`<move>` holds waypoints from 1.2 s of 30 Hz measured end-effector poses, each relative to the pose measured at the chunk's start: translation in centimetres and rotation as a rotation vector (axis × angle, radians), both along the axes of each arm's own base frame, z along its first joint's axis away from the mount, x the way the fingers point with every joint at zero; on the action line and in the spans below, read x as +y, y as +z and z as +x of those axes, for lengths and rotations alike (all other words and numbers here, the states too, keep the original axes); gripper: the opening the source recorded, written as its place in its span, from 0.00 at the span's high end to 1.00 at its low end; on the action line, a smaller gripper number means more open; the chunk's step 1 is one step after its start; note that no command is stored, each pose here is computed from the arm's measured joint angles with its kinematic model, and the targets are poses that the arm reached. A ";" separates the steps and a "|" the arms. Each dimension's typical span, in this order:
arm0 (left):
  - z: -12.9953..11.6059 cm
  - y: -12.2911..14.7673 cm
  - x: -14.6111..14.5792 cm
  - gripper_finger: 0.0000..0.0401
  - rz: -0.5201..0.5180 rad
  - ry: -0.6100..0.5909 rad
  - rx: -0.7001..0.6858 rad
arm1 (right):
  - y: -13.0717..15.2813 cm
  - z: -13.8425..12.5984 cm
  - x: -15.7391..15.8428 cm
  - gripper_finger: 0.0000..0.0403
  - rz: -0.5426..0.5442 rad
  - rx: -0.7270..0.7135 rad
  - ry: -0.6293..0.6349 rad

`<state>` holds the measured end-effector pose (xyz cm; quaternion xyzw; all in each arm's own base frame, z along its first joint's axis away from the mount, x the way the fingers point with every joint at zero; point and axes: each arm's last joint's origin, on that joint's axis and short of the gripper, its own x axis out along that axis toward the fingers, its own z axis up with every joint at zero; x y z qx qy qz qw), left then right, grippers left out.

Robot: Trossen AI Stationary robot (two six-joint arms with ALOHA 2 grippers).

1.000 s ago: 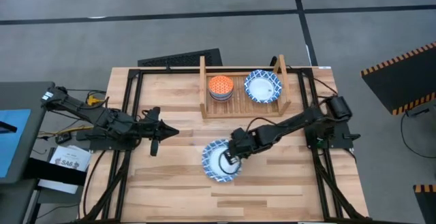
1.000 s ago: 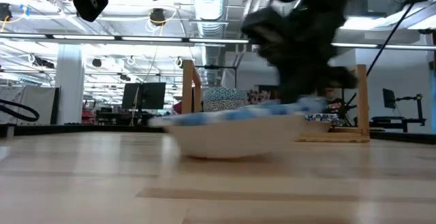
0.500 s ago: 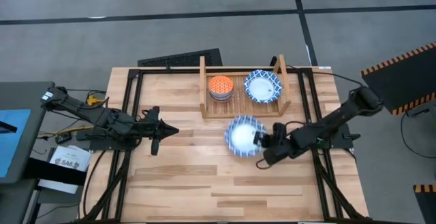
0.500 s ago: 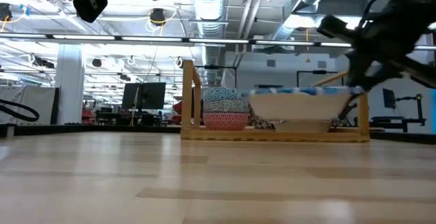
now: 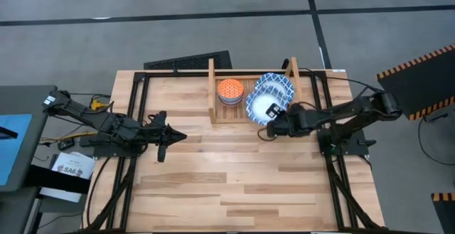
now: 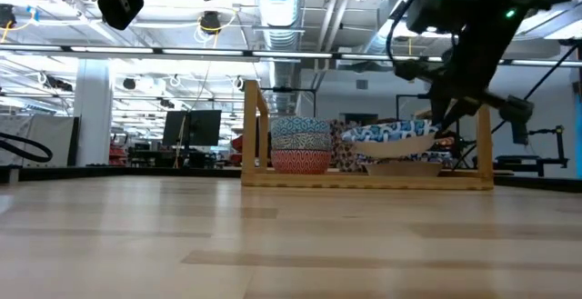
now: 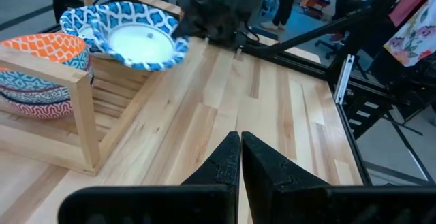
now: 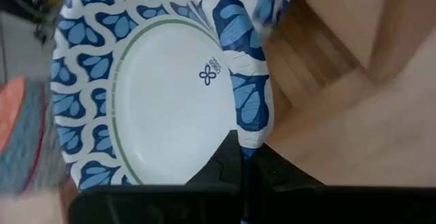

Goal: Place and stack bowls onto a shelf
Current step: Stack the blue pattern large bowl into the blue pattern large bowl on the shelf

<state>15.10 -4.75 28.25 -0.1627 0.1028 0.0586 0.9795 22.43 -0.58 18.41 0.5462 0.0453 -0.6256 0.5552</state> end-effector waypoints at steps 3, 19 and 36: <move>0.0 0.0 0.0 1.00 0.000 -0.001 0.000 | 0.0 0.0 -1.4 0.95 0.005 -0.004 -0.063; 0.0 0.0 0.0 1.00 -0.009 0.000 -0.001 | 0.4 -0.5 -7.4 0.91 -0.002 -0.114 -0.327; 0.0 0.0 0.0 1.00 0.002 0.000 0.004 | 0.3 -1.2 -8.7 0.76 0.023 -0.104 -0.385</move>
